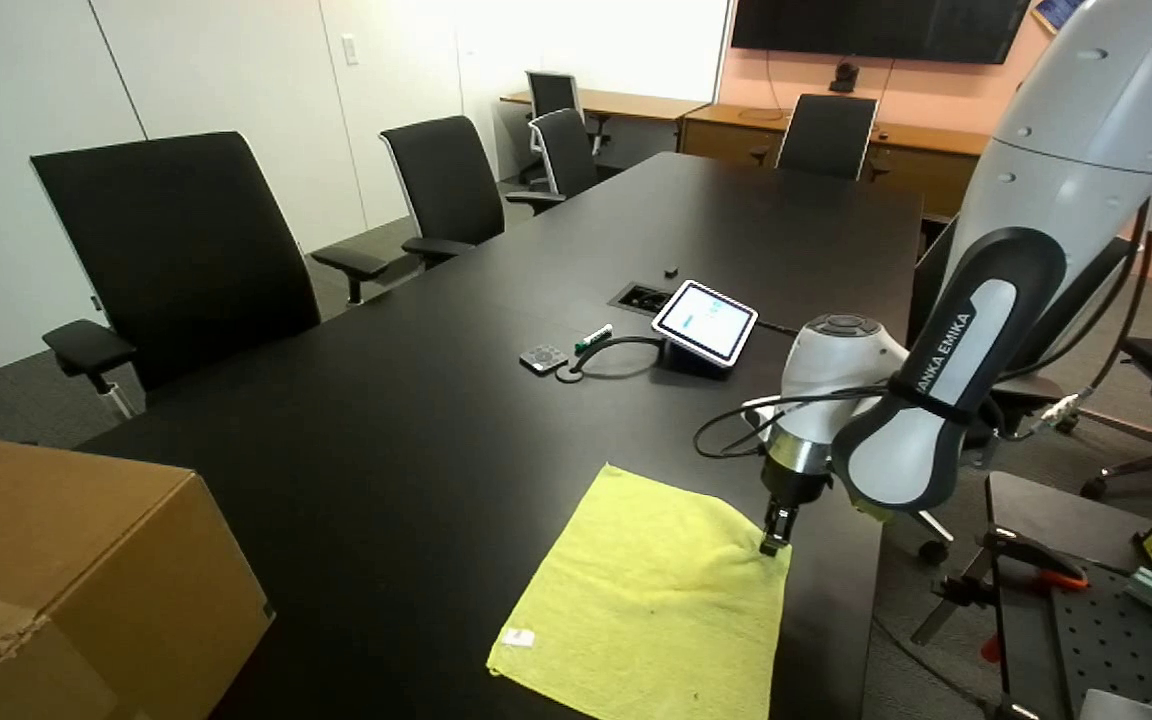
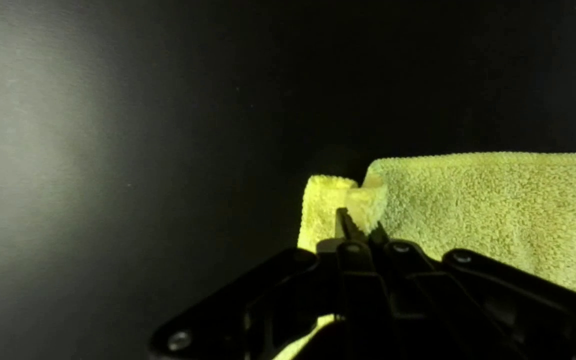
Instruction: Fold the yellow cloth
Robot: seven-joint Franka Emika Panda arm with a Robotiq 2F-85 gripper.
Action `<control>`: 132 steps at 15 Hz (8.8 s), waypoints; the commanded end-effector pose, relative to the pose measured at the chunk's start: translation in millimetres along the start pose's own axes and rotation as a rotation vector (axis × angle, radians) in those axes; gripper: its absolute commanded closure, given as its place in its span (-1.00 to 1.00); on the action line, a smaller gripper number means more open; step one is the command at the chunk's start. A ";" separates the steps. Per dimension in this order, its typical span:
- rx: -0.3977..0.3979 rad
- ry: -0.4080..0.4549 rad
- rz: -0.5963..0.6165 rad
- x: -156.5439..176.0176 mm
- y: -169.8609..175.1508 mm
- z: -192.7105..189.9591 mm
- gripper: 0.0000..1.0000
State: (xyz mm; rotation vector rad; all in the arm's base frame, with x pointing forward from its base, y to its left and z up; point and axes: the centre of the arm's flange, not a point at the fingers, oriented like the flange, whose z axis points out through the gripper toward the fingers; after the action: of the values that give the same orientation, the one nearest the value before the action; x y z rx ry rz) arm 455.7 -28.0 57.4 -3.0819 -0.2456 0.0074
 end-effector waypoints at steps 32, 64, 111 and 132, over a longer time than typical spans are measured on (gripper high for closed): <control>-0.153 0.191 0.353 138.2 15.5 -95.6 -0.18; -0.073 -0.088 0.012 22.1 -139.8 24.7 -1.00; -0.338 0.068 -0.346 93.6 -192.9 -65.0 0.95; -0.462 0.365 -0.142 176.5 -215.7 -84.7 -0.80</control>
State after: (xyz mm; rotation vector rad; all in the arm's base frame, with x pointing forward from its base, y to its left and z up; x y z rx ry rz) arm 597.7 225.7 124.1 -3.4465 -0.5672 -0.6680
